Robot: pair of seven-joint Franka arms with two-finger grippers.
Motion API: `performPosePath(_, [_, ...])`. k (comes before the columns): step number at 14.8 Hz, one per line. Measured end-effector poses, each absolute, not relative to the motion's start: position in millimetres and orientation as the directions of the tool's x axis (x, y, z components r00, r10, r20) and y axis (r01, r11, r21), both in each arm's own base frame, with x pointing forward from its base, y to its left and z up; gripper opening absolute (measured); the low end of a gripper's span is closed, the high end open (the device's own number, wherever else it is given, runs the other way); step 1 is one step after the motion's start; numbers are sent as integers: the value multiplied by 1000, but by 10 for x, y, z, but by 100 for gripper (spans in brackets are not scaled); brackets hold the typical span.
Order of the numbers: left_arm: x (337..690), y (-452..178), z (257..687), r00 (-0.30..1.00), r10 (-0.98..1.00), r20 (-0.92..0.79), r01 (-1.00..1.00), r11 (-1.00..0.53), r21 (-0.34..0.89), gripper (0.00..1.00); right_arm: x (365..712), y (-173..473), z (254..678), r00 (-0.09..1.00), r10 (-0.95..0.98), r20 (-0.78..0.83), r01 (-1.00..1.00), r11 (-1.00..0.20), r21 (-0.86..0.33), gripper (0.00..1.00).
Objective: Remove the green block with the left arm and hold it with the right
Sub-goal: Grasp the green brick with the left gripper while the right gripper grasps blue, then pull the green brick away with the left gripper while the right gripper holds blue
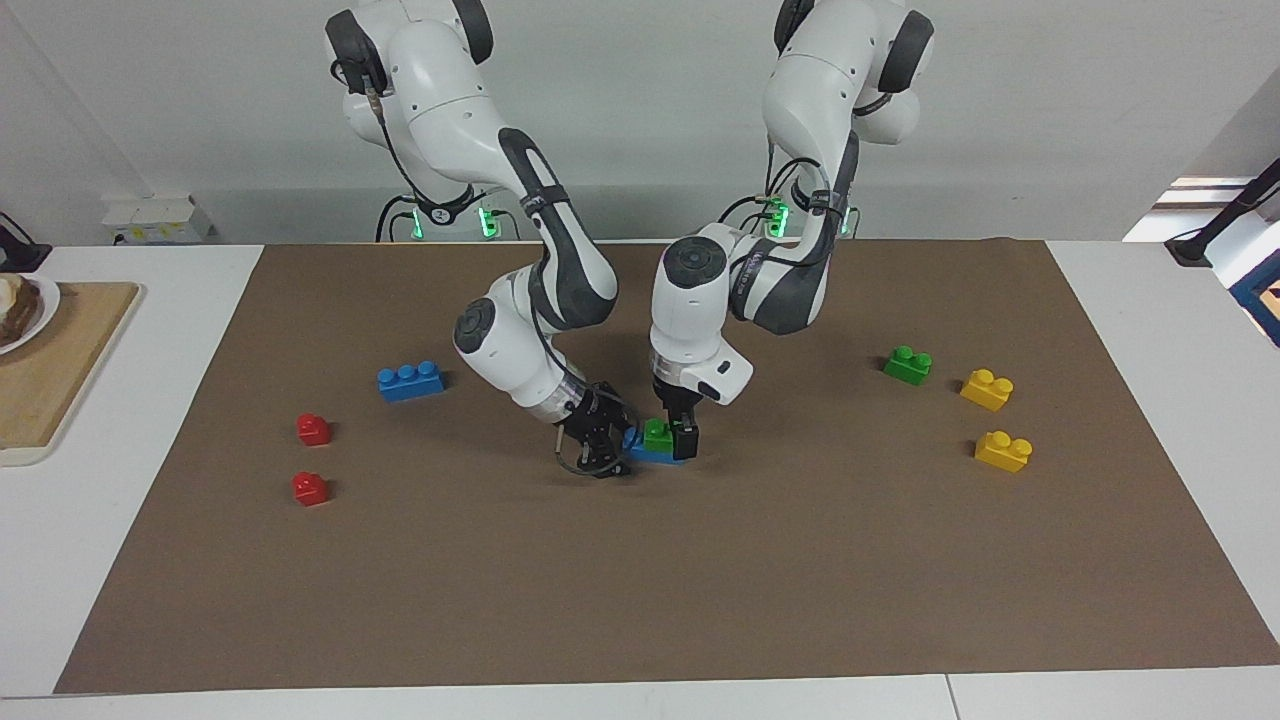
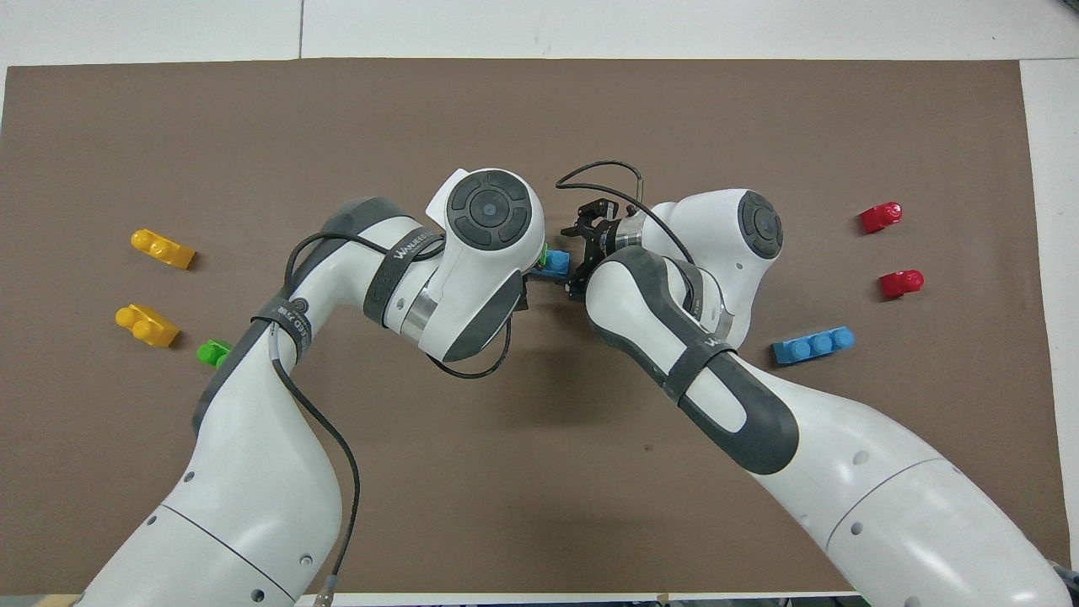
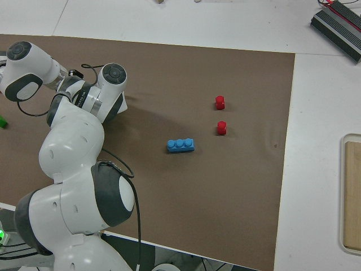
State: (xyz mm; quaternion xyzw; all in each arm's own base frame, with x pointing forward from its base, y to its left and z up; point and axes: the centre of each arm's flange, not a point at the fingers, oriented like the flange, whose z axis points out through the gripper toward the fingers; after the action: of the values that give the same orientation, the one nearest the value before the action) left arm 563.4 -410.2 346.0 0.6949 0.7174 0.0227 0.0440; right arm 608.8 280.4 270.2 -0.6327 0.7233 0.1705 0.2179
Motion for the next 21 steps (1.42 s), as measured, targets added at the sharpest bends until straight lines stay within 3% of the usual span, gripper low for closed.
performPosePath(2, [5634, -4102, 3460, -30, 999, -32, 995, 33, 94, 100, 6056, 2873, 2700, -95, -843, -529, -990, 135, -37, 38])
performPosePath(3, [5634, -4102, 3460, -30, 999, -32, 995, 33, 94, 100, 6043, 2909, 2703, -87, -845, -528, -990, 132, -49, 35])
performPosePath(6, [5634, -4103, 3459, -30, 999, -32, 995, 33, 94, 100, 6012, 2977, 2708, -2, -854, -520, -993, 64, -102, 35])
performPosePath(9, [5630, -4100, 3448, -31, 999, -31, 995, 33, 93, 100, 6008, 2982, 2708, 11, -855, -518, -992, 55, -112, 35])
performPosePath(12, [5636, -4078, 3434, -33, 999, -27, 995, 36, 92, 70, 6007, 2980, 2707, 10, -855, -519, -992, 57, -112, 35])
performPosePath(13, [5643, -4069, 3435, -35, 999, -26, 995, 37, 92, 70, 6007, 2980, 2707, 9, -855, -519, -992, 58, -112, 35])
performPosePath(14, [5647, -4063, 3439, -36, 999, -26, 995, 38, 93, 64, 6007, 2980, 2707, 9, -855, -519, -992, 58, -112, 35])
performPosePath(16, [5649, -4056, 3464, -36, 999, -26, 995, 38, 96, 40, 6010, 2978, 2708, 8, -855, -519, -992, 59, -114, 35])
performPosePath(17, [5645, -4056, 3476, -29, 999, -25, 995, 31, 97, 35, 6008, 2977, 2708, 9, -855, -518, -992, 59, -114, 35])
performPosePath(21, [5655, -3959, 3729, -36, 999, -23, 994, 39, 103, 35, 5993, 3021, 2717, 14, -854, -520, -991, 58, -123, 35])
